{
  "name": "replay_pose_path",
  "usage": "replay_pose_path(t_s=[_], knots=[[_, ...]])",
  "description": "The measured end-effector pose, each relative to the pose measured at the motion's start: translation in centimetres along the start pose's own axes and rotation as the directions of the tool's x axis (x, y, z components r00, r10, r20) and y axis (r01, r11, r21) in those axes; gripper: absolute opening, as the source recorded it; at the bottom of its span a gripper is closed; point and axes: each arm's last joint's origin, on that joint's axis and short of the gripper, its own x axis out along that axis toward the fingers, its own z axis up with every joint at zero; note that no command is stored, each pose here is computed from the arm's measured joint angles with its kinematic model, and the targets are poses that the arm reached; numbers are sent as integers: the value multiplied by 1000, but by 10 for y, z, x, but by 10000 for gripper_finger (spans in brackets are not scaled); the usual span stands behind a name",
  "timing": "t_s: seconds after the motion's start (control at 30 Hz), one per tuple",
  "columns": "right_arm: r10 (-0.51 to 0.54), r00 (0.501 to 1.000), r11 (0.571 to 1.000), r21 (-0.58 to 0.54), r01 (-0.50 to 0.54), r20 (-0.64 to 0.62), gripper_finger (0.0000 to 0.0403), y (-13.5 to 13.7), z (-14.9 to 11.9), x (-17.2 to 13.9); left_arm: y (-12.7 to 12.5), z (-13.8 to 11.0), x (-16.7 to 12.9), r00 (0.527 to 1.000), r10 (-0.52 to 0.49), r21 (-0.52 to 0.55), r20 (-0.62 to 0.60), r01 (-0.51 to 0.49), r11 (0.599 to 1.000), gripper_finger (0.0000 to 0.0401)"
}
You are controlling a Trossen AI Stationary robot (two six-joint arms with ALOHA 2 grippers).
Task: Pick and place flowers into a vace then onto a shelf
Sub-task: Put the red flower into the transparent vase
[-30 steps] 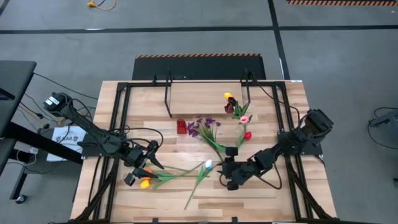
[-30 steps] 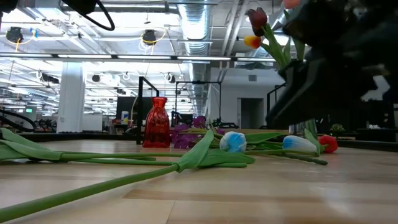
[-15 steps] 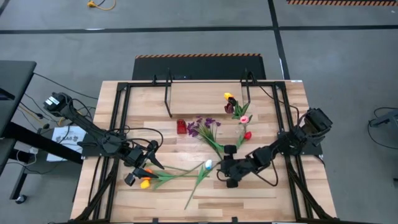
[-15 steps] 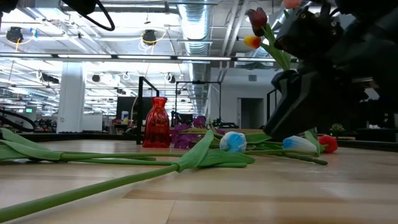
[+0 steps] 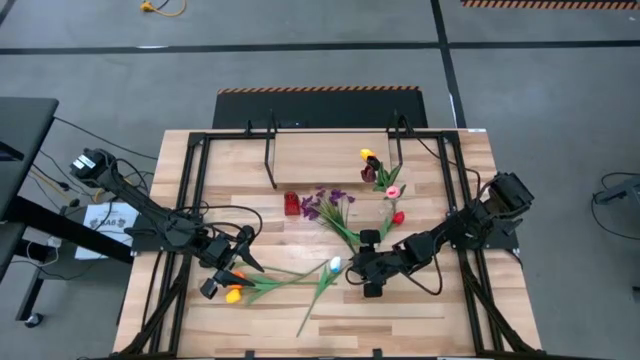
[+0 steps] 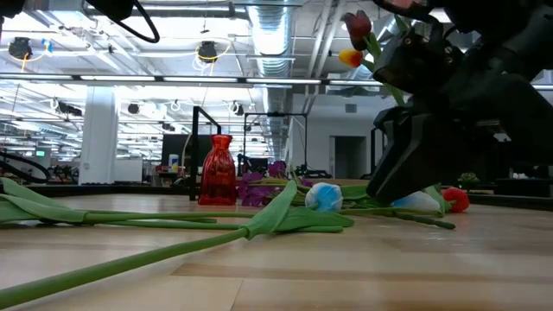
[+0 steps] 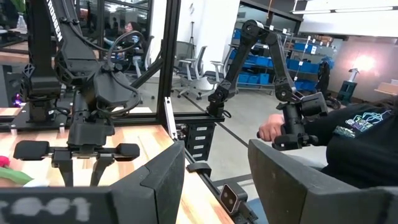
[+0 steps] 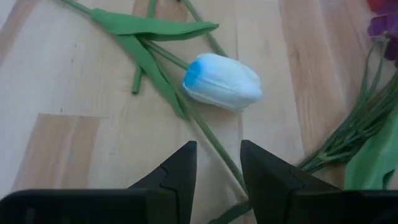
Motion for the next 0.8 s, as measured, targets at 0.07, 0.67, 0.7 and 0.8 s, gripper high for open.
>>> replay_pose_path(t_s=[0.07, 0.67, 0.7, 0.8], knots=[[10, 1000, 1000, 2, -10, -5, 118, 0, 0, 0, 0, 0, 0, 1000, 0, 0, 0, 0, 1000, 167], [27, 997, 999, 21, -25, -69, 118, -13, -3, 4, 0, 0, 0, 1000, 0, -3, 0, 0, 1000, 167], [33, 997, 999, 23, -32, -71, 118, -13, -3, 5, 0, 0, 0, 1000, 0, -3, 0, 0, 1000, 167], [38, 997, 999, 23, -36, -73, 118, -15, -3, 5, 0, 0, 0, 1000, 0, -3, 0, 0, 1000, 167]])
